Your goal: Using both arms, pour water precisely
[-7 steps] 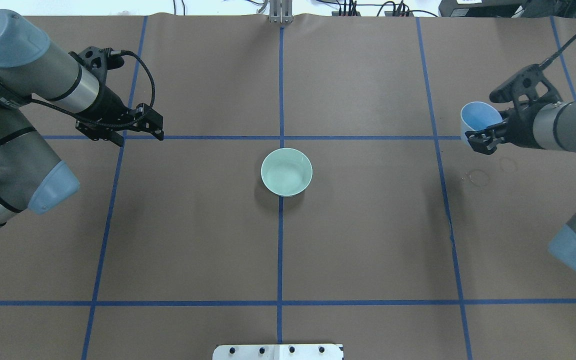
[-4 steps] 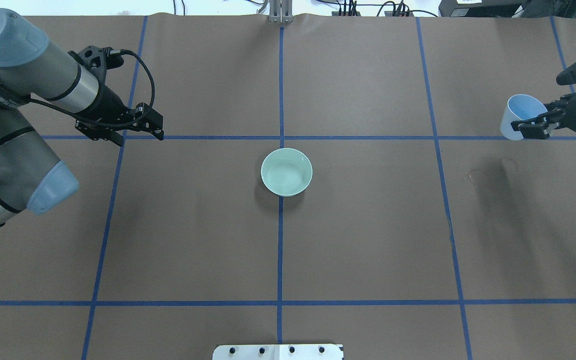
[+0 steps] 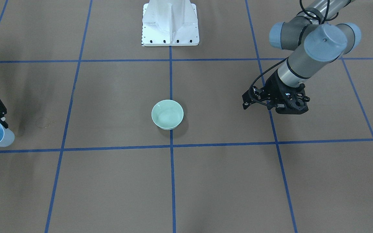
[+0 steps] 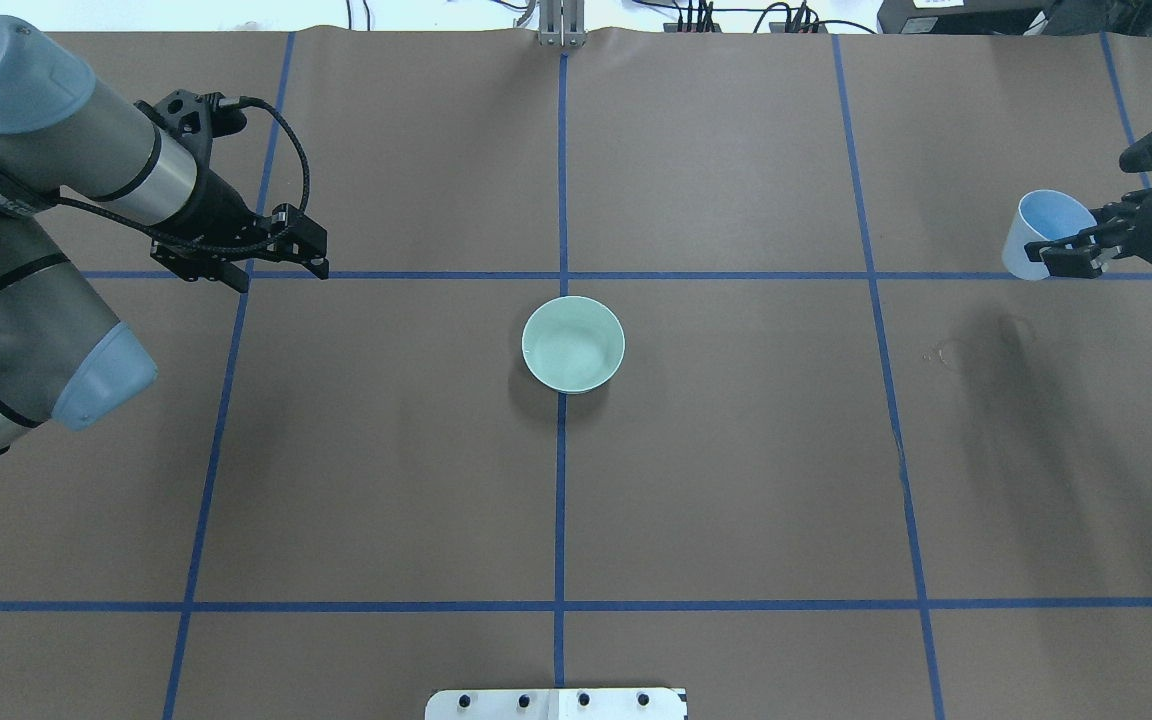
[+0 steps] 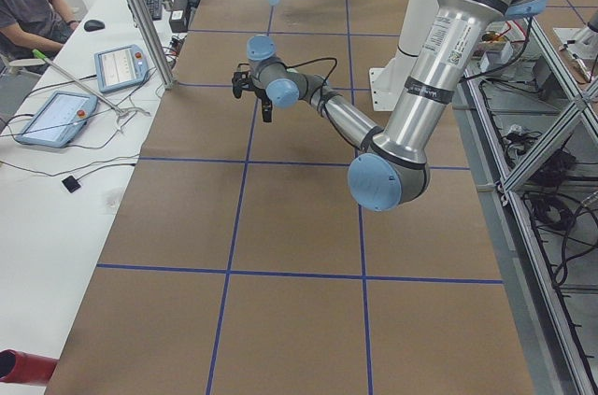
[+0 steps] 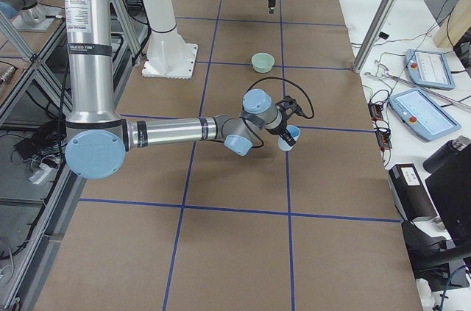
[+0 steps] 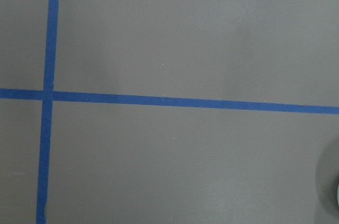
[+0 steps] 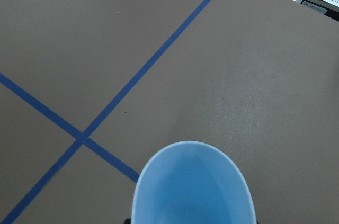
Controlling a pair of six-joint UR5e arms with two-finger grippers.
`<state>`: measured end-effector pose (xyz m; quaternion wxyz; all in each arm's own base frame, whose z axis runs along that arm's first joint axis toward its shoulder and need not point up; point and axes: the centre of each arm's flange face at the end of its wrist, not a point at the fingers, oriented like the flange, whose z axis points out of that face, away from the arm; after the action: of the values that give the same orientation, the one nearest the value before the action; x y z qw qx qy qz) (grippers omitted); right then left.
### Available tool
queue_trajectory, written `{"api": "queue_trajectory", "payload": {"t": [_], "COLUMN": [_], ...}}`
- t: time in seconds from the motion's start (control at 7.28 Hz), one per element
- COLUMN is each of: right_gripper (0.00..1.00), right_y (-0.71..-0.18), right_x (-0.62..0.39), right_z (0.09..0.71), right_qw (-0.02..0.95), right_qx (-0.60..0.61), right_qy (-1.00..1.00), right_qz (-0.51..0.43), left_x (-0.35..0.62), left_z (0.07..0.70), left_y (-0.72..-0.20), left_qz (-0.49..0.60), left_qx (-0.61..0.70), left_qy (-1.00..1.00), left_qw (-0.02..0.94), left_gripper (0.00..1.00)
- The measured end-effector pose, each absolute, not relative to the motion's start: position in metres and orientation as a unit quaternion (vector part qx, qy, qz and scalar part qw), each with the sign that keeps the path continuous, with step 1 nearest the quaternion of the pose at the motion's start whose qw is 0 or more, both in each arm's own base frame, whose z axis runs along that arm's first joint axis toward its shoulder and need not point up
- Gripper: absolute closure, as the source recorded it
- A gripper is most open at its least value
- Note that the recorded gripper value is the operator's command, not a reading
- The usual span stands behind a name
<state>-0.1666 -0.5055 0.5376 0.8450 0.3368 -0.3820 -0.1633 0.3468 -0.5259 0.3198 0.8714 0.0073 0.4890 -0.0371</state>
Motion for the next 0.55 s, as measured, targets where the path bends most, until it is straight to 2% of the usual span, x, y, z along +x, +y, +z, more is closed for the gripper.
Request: {"api": "queue_trajectory", "payload": {"t": [0.55], "right_gripper": [1.0], "right_y": [-0.496], "right_x": [-0.168], "right_z": [0.561], "right_qw": [0.821], "right_qx": [0.351], "right_qy": [-0.42], "right_qz": [-0.161], "left_x": [0.347], "left_z": [0.321], "left_y": [-0.525], "left_qz": [-0.038], "left_qx": [0.006], "left_qy": [0.488], "left_qw": [0.872], "left_gripper": [0.01]}}
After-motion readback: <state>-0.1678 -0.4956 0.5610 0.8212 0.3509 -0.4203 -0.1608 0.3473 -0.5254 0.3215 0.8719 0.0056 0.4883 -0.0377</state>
